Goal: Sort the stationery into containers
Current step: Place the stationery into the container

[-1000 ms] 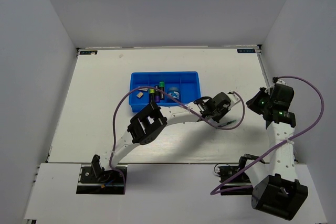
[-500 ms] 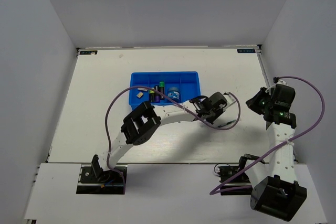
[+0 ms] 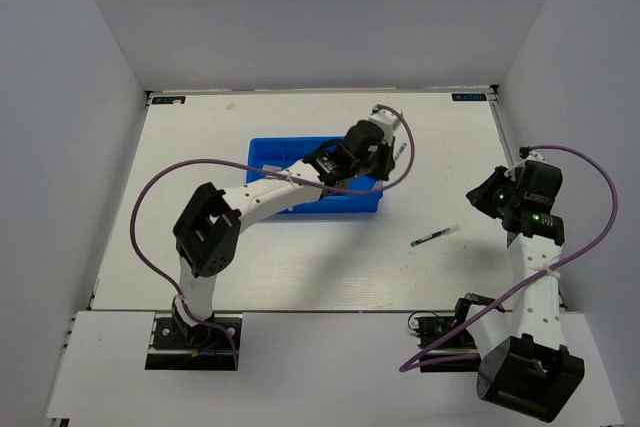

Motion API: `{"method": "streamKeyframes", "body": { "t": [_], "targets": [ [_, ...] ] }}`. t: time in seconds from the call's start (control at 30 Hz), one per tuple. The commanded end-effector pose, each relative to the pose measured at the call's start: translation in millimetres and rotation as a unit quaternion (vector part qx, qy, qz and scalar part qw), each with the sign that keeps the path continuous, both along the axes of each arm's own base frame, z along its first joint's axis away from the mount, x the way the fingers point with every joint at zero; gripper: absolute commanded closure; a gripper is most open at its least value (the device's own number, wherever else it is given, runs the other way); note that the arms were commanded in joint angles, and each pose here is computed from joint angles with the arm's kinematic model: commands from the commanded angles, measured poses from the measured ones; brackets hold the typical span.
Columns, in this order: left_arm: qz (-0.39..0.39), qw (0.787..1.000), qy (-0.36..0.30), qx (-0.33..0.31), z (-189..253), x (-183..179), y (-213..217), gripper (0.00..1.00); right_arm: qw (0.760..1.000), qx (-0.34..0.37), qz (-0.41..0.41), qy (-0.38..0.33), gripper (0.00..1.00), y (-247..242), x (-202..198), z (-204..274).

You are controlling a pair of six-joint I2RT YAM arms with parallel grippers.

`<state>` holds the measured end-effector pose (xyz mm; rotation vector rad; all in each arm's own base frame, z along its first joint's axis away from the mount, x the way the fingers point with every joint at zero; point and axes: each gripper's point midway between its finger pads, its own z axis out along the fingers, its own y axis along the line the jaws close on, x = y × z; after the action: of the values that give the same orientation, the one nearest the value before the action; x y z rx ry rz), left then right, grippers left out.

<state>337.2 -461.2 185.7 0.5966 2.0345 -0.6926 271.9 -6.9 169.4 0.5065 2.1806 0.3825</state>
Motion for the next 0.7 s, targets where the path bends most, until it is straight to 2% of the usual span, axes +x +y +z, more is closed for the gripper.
{"method": "streamKeyframes", "body": {
  "t": [0.0,0.17,0.23,0.3,0.33,0.4,0.43,0.47,0.5,0.53,0.57,0.6,0.63,0.67],
  "targets": [
    [0.094,0.995,0.000,-0.045,20,34,23,1.00,1.000,0.003,0.010,-0.015,0.86,3,1,4],
    [0.193,0.981,0.010,-0.015,4,73,53,1.00,1.000,0.008,0.017,-0.012,0.85,6,1,2],
    [0.211,0.977,0.014,-0.014,2,85,57,1.00,1.000,0.008,0.024,-0.012,0.77,8,0,2],
    [0.227,0.973,0.033,-0.008,-11,93,63,1.00,0.999,0.010,0.047,-0.011,0.63,14,-1,2],
    [0.227,0.973,0.038,-0.004,-16,94,63,0.98,0.999,0.012,0.052,-0.009,0.46,14,0,2],
    [0.231,0.972,0.054,-0.005,-26,98,61,0.86,0.996,0.015,0.089,-0.016,0.33,23,-1,4],
    [0.232,0.971,0.062,0.002,-35,97,61,0.66,0.994,0.019,0.103,-0.015,0.21,27,-2,3],
    [0.235,0.970,0.059,0.000,-30,100,62,0.61,0.989,0.013,0.144,-0.026,0.17,34,-3,5],
    [0.235,0.970,0.061,0.001,-33,100,62,0.56,0.984,0.028,0.174,-0.033,0.15,45,-6,8],
    [0.234,0.970,0.063,0.002,-34,99,62,0.46,0.980,0.032,0.191,-0.033,0.15,49,-8,7],
    [0.236,0.970,0.063,0.000,-33,101,63,0.43,0.970,0.035,0.235,-0.051,0.15,59,-12,11],
    [0.234,0.970,0.064,-0.003,-30,101,64,0.42,0.956,0.044,0.281,-0.069,0.19,71,-18,16],
    [0.232,0.971,0.062,-0.007,-26,101,63,0.40,0.939,0.034,0.330,-0.088,0.33,78,-21,16],
    [0.230,0.971,0.061,-0.008,-23,101,63,0.40,0.931,0.040,0.351,-0.092,0.39,83,-26,19]
  ]
}}
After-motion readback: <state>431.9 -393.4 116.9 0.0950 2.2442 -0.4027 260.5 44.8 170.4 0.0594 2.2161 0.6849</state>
